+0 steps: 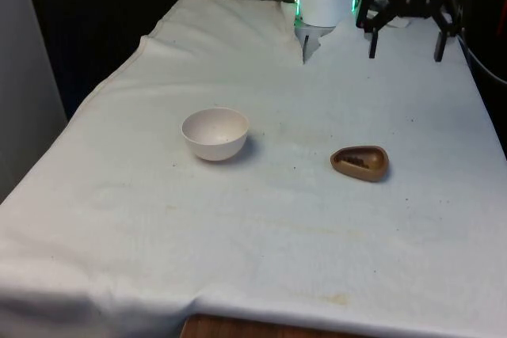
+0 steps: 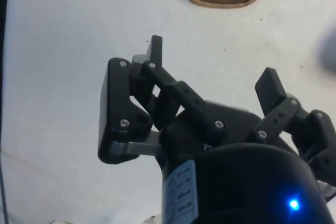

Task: Pour the coffee beans from the cup into the bowl.

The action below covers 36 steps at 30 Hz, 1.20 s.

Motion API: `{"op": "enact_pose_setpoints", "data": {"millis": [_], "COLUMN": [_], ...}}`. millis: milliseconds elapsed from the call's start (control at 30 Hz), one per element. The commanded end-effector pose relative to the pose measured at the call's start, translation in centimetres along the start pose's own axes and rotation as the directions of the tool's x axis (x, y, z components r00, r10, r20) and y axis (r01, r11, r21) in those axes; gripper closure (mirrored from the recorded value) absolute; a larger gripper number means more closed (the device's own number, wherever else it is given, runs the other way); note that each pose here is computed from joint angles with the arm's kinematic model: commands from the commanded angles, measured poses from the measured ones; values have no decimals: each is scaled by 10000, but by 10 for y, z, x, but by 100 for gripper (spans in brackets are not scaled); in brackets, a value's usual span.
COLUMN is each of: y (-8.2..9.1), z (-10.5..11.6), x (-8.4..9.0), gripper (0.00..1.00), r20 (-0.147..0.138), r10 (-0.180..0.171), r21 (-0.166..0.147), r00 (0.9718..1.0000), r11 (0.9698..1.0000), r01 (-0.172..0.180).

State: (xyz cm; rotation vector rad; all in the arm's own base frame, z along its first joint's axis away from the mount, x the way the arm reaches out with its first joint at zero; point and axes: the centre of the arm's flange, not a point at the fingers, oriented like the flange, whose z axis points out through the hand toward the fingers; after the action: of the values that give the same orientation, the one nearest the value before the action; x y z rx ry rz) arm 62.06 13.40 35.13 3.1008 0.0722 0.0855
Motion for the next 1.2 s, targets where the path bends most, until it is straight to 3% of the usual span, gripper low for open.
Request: {"op": "enact_pose_setpoints", "data": {"millis": [0, 433, 667, 1167], "y": [-2, -12, -13, -7], "z": [4, 39, 58, 81], "x": [1, 9, 13, 15], "gripper": [0, 0, 0, 0], "r20": [-59, -13, -173, -105], "r10": [14, -92, -111, -50], "r21": [-138, -506, -725, -696], "r00": [10000, 10000, 9998, 9999], "r11": [9999, 9987, 9973, 9976], "r01": [-14, 91, 98, 42]}}
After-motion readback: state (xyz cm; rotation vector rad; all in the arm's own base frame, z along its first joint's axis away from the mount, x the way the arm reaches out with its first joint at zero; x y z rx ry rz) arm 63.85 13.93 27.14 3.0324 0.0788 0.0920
